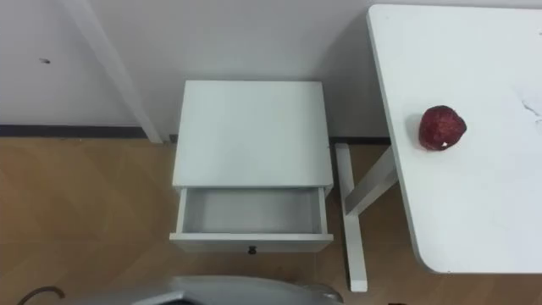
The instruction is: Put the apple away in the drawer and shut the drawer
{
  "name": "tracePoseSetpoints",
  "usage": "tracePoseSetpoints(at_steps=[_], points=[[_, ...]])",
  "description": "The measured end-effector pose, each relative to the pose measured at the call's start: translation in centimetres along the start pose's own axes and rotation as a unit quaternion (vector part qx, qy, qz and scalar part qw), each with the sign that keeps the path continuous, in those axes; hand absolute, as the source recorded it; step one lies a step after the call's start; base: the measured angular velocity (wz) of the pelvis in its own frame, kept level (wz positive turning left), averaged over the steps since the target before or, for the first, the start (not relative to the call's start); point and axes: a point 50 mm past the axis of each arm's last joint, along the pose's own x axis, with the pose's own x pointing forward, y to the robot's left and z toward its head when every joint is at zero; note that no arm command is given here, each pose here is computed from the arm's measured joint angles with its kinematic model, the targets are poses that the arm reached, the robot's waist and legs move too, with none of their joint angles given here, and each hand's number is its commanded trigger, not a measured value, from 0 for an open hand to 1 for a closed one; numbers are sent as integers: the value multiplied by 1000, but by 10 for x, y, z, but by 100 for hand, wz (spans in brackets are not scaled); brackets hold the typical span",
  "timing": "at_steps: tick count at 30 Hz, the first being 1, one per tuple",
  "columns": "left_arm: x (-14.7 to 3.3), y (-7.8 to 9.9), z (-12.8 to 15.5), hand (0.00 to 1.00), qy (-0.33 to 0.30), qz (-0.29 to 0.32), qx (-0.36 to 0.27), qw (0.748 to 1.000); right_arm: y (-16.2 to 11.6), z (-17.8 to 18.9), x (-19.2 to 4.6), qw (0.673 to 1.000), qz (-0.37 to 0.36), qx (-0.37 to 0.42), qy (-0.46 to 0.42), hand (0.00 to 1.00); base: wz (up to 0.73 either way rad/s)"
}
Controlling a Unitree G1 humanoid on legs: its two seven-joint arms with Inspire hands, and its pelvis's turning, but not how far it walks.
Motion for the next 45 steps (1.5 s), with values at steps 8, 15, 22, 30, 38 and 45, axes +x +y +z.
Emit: tracePoseSetpoints(at_steps=[8,15,22,30,38,45], points=[[0,0,4,0,-5,3,-6,1000,0,5,0,997,-4,78,-9,0,-7],[0,5,-2,0,-14,25,-35,999,-11,13,-1,894,-6,446,-44,0,-7],[-1,15,-4,0,-30,50,-77,995,-45,18,-6,636,-19,763,-114,0,-4],[-1,25,-8,0,-30,68,-108,991,-70,20,-12,502,-54,854,-125,0,-18],[-4,33,-19,0,-26,97,-123,987,-116,45,-35,434,-96,881,-163,0,5],[-4,34,-17,0,-30,97,-124,987,-163,84,-84,427,-137,856,-256,0,-3]])
